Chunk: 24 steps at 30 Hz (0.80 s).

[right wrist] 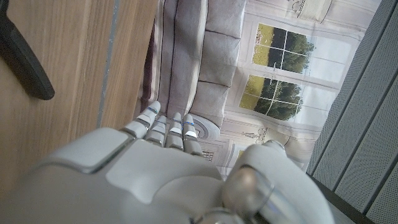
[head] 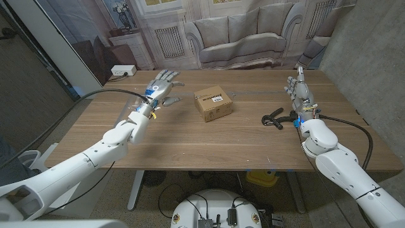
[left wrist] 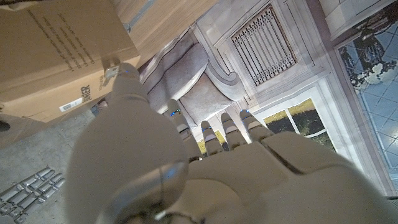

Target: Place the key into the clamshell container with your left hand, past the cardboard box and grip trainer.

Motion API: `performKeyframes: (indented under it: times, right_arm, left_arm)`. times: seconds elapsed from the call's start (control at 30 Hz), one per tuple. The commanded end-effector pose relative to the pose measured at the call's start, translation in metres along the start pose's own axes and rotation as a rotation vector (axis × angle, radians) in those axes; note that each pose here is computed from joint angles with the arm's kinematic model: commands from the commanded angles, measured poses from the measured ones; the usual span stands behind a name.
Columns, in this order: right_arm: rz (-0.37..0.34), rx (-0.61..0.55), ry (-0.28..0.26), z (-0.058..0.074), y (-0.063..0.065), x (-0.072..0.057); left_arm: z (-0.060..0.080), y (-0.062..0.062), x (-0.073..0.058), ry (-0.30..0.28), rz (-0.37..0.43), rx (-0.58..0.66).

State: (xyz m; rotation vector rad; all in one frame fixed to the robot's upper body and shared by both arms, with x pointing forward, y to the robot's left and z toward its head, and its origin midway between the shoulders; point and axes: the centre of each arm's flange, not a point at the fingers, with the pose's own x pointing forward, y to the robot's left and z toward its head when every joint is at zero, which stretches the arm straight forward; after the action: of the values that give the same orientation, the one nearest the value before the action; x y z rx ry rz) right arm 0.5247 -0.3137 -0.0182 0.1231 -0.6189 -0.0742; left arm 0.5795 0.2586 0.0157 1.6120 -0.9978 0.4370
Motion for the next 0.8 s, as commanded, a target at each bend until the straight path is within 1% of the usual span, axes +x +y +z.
performKeyframes:
  times: [0.03,0.3,0.53,0.8]
  right_arm:
    - [-0.005,0.002,0.007,-0.001,-0.001,0.002]
    - [-0.001,0.002,0.004,-0.002,0.001,0.005]
    - [0.002,0.004,0.004,-0.003,0.001,0.006]
    - [-0.007,0.011,-0.002,-0.004,0.001,0.005]
  left_arm:
    - [0.005,-0.003,0.014,-0.034,-0.025,0.033]
    - [0.009,-0.004,0.020,-0.061,-0.014,0.027]
    - [0.014,-0.006,0.022,-0.089,-0.011,0.034]
    - [0.017,-0.012,0.024,-0.117,0.005,0.039]
